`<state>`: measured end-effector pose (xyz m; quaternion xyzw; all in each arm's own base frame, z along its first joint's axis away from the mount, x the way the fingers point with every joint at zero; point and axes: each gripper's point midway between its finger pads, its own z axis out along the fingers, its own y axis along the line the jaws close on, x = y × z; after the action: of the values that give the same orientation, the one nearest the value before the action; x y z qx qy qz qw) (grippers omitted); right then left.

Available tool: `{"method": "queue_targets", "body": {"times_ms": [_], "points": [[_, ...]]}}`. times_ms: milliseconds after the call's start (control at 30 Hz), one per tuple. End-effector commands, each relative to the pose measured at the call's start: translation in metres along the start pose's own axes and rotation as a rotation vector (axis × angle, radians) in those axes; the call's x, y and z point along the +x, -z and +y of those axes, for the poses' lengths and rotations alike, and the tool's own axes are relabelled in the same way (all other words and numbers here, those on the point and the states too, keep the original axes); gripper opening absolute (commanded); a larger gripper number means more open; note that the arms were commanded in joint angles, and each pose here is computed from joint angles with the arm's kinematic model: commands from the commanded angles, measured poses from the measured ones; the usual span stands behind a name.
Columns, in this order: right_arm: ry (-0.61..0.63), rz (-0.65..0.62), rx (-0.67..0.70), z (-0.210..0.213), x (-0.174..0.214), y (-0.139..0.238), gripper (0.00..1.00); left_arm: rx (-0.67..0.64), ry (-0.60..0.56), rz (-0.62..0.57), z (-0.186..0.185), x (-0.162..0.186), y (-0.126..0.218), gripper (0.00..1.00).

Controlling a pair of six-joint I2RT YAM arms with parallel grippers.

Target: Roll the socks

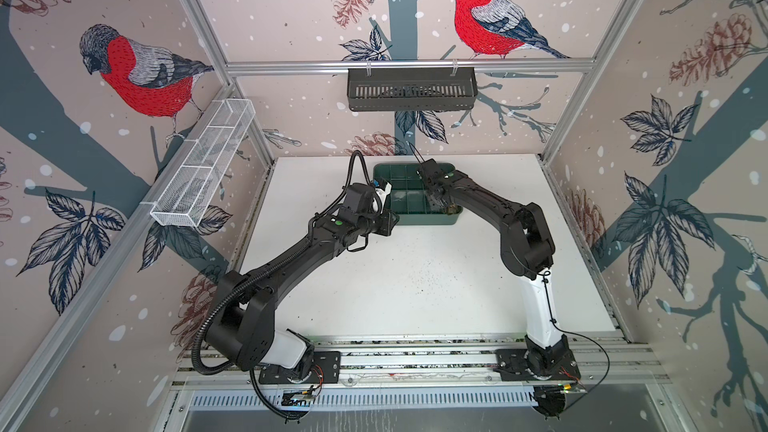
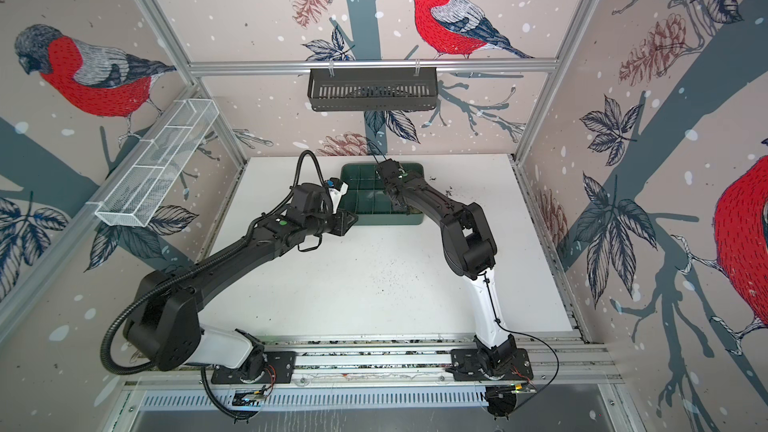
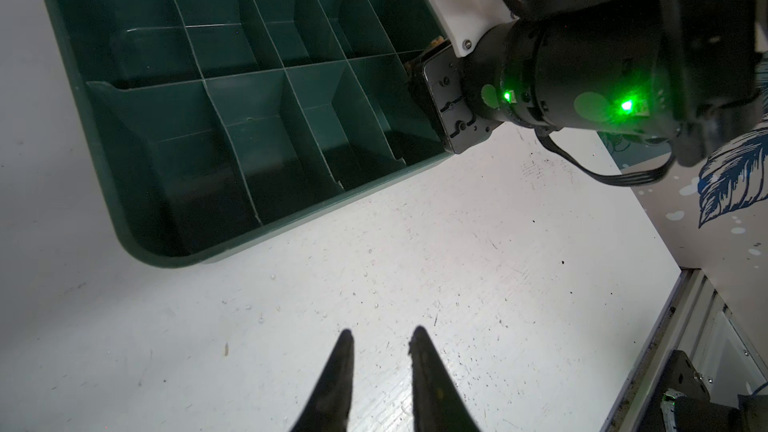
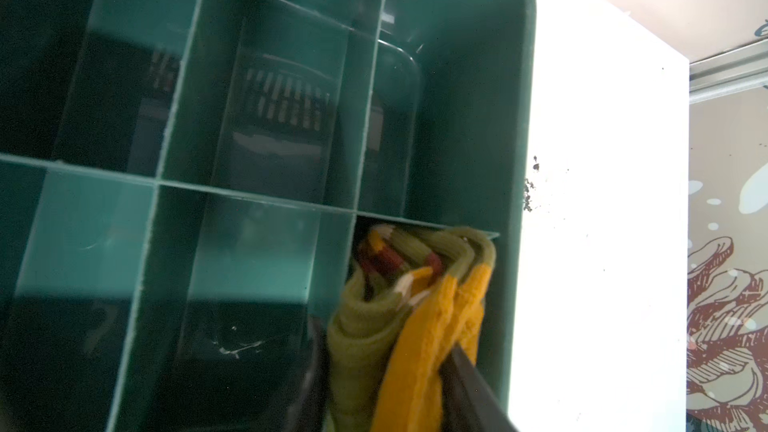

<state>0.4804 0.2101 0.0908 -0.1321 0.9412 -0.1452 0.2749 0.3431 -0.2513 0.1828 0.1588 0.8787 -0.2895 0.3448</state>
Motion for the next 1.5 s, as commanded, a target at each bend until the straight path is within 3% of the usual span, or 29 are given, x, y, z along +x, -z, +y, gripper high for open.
{"method": "queue_targets", "body": {"times_ms": [0, 300, 467, 800, 967, 1133, 1200, 1467], "points": [[0.001, 0.02, 0.014, -0.005, 0.005, -0.004, 0.3, 0.007, -0.006, -0.023, -0.002, -0.006, 0.003, 0.26], [-0.034, 0.006, -0.023, -0.009, 0.003, 0.002, 0.04, 0.006, -0.006, -0.019, -0.001, -0.005, 0.003, 0.26], [-0.07, -0.028, -0.066, -0.017, -0.004, 0.013, 0.01, 0.004, -0.002, -0.014, 0.0, -0.004, 0.001, 0.26], [-0.18, -0.13, -0.236, -0.049, -0.018, 0.048, 0.0, 0.043, 0.035, -0.054, -0.001, -0.01, -0.003, 0.4], [-0.245, -0.243, -0.416, -0.071, -0.028, 0.09, 0.0, 0.159, 0.104, -0.072, 0.001, -0.008, -0.003, 0.44], [-0.276, -0.369, -0.659, -0.078, -0.031, 0.156, 0.0, 0.362, 0.156, -0.117, -0.015, -0.018, 0.006, 0.5], [-0.284, -0.414, -0.8, -0.076, -0.026, 0.186, 0.0, 0.45, 0.174, -0.133, -0.024, -0.022, 0.01, 0.56], [-0.337, -0.508, -1.215, -0.064, 0.005, 0.247, 0.0, 0.75, 0.259, -0.268, -0.047, -0.041, 0.038, 0.58]]}}
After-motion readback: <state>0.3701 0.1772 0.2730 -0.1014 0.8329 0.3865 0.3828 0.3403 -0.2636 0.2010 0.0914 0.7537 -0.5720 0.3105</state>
